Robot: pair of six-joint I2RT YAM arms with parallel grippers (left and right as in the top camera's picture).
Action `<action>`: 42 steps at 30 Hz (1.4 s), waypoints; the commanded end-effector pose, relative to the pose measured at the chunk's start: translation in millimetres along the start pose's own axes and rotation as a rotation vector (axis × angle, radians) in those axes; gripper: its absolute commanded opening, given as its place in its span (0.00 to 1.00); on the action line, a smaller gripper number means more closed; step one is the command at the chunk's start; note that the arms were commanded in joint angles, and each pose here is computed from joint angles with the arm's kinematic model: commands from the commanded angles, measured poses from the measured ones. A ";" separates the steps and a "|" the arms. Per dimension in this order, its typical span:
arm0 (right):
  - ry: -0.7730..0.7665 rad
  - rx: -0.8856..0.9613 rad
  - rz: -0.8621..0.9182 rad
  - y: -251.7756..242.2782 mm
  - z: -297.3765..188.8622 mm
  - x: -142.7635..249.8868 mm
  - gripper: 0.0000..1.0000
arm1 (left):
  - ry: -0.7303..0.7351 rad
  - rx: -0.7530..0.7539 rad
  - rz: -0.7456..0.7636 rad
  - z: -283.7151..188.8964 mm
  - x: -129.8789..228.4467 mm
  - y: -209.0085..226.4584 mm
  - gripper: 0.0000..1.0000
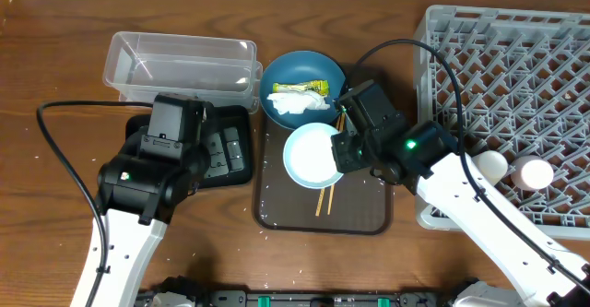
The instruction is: Sort waste into correct bins and load items into the dishwasher rack
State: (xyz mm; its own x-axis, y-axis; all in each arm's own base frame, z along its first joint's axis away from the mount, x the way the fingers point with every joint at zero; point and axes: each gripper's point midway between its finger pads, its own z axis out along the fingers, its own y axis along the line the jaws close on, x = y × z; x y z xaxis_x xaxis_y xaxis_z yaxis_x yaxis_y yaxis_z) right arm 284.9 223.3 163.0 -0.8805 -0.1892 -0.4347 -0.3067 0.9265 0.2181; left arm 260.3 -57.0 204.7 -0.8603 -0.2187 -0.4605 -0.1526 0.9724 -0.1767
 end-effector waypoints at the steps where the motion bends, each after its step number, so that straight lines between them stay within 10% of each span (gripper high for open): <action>1: -0.024 -0.058 0.042 17.4 0.2 -5.0 0.01 | -0.008 -0.004 0.006 -1.8 -2.7 1.0 0.99; 25: 0.218 0.003 0.151 12.6 117.3 32.4 0.04 | 0.238 0.094 0.044 37.1 42.9 -32.3 0.99; 33: 0.200 0.000 0.166 3.0 110.8 23.9 0.49 | 0.316 0.053 0.150 71.5 58.7 -53.7 0.88; 42: 0.101 0.053 0.345 -64.1 38.5 -3.9 0.57 | 0.302 0.176 0.437 96.9 82.7 -120.5 0.85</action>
State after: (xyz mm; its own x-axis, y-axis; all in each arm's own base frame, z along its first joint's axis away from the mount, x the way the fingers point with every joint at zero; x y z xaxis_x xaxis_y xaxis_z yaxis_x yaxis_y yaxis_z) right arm 313.6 199.5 86.2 -0.9800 0.0415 -0.1945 -0.0112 0.9649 0.2625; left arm 263.7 -179.8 113.8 -0.9595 0.1251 -0.2525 0.1799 0.9616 -0.2071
